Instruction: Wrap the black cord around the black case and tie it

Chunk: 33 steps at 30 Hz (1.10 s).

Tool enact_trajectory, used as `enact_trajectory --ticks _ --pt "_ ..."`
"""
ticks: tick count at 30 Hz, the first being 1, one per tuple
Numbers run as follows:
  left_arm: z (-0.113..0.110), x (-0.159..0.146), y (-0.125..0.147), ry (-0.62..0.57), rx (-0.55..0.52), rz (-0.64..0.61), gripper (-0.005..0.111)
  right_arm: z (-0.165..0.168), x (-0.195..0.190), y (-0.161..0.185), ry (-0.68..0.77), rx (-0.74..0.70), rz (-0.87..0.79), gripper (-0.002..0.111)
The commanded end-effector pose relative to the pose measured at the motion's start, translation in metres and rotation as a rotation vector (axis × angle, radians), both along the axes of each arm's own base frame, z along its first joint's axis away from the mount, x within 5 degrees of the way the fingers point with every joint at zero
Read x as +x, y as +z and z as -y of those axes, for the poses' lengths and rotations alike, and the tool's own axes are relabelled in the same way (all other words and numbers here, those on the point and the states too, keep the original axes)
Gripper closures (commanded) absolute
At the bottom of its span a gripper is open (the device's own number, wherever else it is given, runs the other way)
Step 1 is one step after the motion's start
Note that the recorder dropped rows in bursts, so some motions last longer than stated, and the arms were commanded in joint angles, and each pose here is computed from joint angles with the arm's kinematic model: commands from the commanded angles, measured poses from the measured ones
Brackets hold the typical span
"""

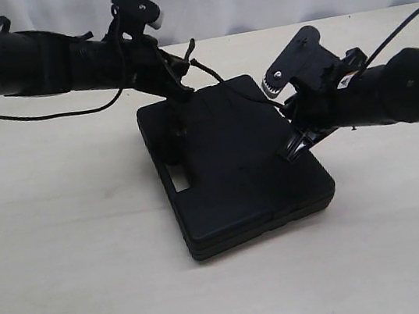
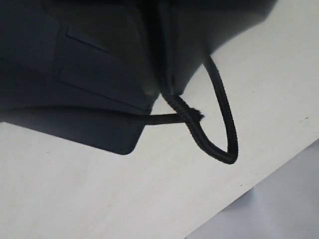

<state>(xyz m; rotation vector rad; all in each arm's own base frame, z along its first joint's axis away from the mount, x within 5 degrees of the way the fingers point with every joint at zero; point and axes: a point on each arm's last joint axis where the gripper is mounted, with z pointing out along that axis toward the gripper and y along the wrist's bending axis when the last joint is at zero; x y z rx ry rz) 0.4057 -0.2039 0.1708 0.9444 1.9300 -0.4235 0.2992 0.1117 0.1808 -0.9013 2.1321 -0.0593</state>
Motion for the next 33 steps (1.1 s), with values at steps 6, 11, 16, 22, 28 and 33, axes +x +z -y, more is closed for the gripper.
enact_trajectory --ticks 6,11,16,22,28,33 --pt "0.003 0.0 0.005 -0.024 -0.031 0.007 0.107 0.0 -0.009 0.01 0.024 0.011 -0.024 0.104" --pt "0.012 -0.008 0.01 -0.146 -0.108 0.01 0.107 0.0 -0.008 0.01 0.024 0.009 -0.02 0.104" --pt "0.015 -0.011 0.012 -0.19 -0.142 0.006 0.107 0.0 -0.006 0.012 0.01 0.016 0.006 0.104" --pt "0.024 -0.023 0.02 -0.336 -0.258 -0.006 0.107 0.002 -0.001 0.017 -0.059 0.07 0.068 0.104" --pt "0.029 -0.032 0.027 -0.439 -0.339 -0.015 0.107 0.003 0.002 0.021 -0.107 0.112 0.108 0.104" --pt "0.029 -0.035 0.024 -0.481 -0.297 -0.013 0.107 0.004 0.004 0.024 -0.144 0.147 0.142 0.104"
